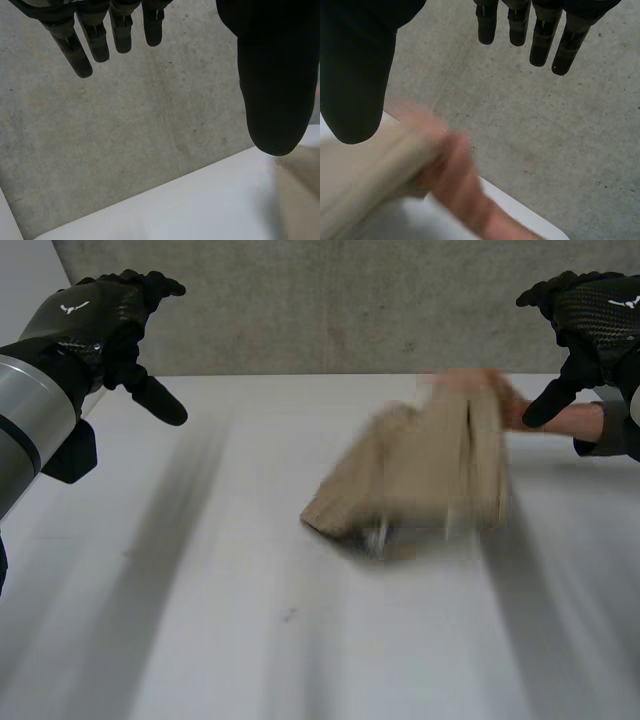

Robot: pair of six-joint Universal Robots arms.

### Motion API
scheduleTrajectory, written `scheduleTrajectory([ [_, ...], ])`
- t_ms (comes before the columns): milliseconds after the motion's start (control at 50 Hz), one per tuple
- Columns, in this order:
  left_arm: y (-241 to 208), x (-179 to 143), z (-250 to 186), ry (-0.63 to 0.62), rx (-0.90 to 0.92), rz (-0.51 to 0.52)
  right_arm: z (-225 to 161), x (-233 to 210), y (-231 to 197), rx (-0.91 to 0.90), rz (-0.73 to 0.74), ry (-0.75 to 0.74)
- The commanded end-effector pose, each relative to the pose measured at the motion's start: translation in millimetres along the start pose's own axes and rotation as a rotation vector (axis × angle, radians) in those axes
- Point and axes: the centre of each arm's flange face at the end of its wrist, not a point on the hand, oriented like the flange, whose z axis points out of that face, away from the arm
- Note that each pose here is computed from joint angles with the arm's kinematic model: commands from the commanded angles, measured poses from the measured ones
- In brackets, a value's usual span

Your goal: Fold the shorts.

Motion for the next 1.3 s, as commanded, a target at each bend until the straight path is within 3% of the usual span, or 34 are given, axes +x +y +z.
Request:
scheduleTrajectory([
  [20,0,0,0,0.001,-0.001,0.000,0,0,0,0.001,0.000,0.000],
  [940,12,2,9,0.008,0.021,0.006,0,-5,7,-0.004,0.001,-0.018],
  [1140,53,8,33,0.035,0.005,0.007,5,-17,18,-0.022,-0.018,-0.126],
  [1300,101,47,65,0.205,0.018,0.052,5,-21,30,-0.054,-0.086,-0.148],
])
